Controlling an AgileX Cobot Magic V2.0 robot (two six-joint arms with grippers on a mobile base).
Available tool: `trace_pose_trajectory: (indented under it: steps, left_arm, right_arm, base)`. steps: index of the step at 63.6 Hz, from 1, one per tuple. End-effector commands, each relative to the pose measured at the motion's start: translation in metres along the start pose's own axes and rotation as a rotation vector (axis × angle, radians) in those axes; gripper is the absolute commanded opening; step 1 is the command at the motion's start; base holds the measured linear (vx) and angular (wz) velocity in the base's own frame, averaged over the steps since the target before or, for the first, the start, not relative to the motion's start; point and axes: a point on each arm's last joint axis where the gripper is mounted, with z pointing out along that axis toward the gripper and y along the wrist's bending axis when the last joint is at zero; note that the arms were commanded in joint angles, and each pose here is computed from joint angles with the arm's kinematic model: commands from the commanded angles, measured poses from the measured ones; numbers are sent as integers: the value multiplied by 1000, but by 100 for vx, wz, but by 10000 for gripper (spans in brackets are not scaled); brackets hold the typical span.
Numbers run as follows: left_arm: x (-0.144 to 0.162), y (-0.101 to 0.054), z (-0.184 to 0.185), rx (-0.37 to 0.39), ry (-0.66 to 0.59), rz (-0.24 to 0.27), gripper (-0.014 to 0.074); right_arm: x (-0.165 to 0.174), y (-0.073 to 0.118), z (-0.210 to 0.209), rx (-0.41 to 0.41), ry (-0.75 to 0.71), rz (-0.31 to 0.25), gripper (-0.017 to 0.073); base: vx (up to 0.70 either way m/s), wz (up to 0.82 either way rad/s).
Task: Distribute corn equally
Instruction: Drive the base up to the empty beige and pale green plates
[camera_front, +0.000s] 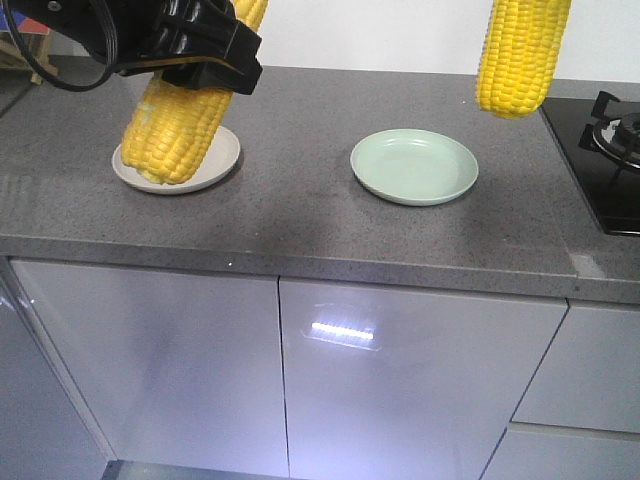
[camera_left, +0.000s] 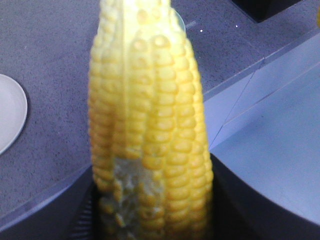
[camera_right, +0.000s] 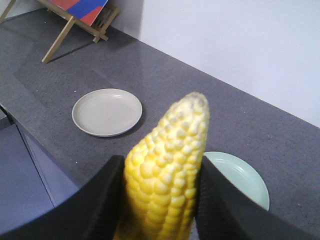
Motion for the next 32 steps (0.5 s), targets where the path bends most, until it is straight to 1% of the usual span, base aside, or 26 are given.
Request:
trace_pose_trajectory:
  steps: [1, 32]
  left_arm:
    - [-8, -3, -27, 7, -123, 1, -6]
    - [-8, -3, -27, 7, -123, 1, -6]
  right_arm:
    - [-15, 6, -20, 20, -120, -13, -1]
    - [-15, 6, -20, 20, -120, -13, -1]
  base:
    - [16, -7]
    - [16, -7]
